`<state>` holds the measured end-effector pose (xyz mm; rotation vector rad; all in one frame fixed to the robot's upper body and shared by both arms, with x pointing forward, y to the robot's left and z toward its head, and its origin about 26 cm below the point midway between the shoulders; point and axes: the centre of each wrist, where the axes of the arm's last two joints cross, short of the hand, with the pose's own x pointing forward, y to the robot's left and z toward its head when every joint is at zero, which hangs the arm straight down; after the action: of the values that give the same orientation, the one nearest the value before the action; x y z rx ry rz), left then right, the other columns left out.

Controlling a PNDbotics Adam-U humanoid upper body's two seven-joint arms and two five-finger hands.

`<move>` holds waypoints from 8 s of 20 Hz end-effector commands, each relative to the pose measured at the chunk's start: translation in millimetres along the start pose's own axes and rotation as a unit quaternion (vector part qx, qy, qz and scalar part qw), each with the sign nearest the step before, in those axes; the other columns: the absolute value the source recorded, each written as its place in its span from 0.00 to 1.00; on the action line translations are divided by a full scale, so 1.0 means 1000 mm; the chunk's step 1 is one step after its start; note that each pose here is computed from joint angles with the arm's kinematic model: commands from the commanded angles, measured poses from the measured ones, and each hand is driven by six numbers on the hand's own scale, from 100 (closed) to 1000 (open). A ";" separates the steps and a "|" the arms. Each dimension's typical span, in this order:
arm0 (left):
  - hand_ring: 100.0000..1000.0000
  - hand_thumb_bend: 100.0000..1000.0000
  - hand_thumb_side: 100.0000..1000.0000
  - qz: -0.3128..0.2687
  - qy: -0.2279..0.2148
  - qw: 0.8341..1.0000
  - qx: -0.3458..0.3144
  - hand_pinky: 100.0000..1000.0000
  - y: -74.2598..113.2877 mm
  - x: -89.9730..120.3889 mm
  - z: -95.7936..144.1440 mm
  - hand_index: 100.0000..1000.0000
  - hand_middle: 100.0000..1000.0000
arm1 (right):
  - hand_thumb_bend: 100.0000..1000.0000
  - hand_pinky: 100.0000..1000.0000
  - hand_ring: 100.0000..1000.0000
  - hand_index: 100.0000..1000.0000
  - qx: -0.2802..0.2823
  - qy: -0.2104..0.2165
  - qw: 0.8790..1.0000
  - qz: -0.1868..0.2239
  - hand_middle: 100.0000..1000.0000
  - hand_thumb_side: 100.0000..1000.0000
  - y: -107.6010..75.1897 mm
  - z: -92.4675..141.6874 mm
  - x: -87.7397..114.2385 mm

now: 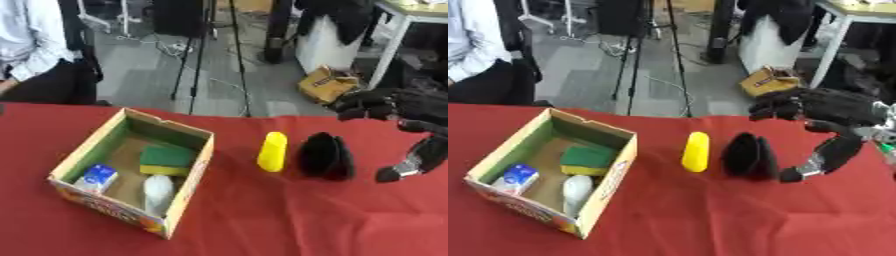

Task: Pick up objects on the table and place them in the box.

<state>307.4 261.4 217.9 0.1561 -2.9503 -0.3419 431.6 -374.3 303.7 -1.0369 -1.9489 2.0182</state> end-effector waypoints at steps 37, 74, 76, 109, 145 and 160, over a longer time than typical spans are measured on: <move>0.92 0.00 0.83 0.034 -0.009 0.999 -0.012 0.89 -0.009 0.003 -0.007 0.88 0.90 | 0.99 0.95 1.00 0.95 -0.027 0.256 0.966 -0.030 0.89 0.76 0.060 -0.006 -0.034; 0.91 0.00 0.85 0.057 0.026 0.998 0.010 0.90 -0.016 0.004 0.005 0.85 0.88 | 0.98 1.00 1.00 1.00 -0.076 0.453 0.842 -0.283 0.97 0.67 0.054 -0.085 0.002; 0.91 0.00 0.86 0.060 0.030 0.998 0.013 0.91 -0.018 0.004 0.006 0.85 0.88 | 0.98 1.00 1.00 1.00 -0.072 0.452 0.826 -0.327 0.98 0.63 0.061 -0.097 0.014; 0.89 0.00 0.86 0.093 0.042 0.995 0.021 0.91 -0.029 0.004 0.005 0.84 0.87 | 0.97 1.00 1.00 1.00 -0.214 0.607 0.746 -0.172 0.99 0.77 0.039 -0.080 0.057; 0.90 0.00 0.87 0.126 0.024 0.992 0.021 0.91 -0.039 0.005 -0.005 0.83 0.86 | 1.00 1.00 1.00 1.00 -0.131 0.649 0.732 -0.162 0.98 0.57 0.077 -0.067 0.061; 0.90 0.00 0.87 0.132 0.017 0.991 0.017 0.91 -0.041 0.005 -0.008 0.83 0.85 | 1.00 1.00 1.00 1.00 -0.117 0.653 0.729 -0.168 0.97 0.53 0.083 -0.065 0.059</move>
<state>309.0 220.1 209.5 -0.2088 -2.8659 -0.2391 453.1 -295.1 197.8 -1.3725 -1.3120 0.4294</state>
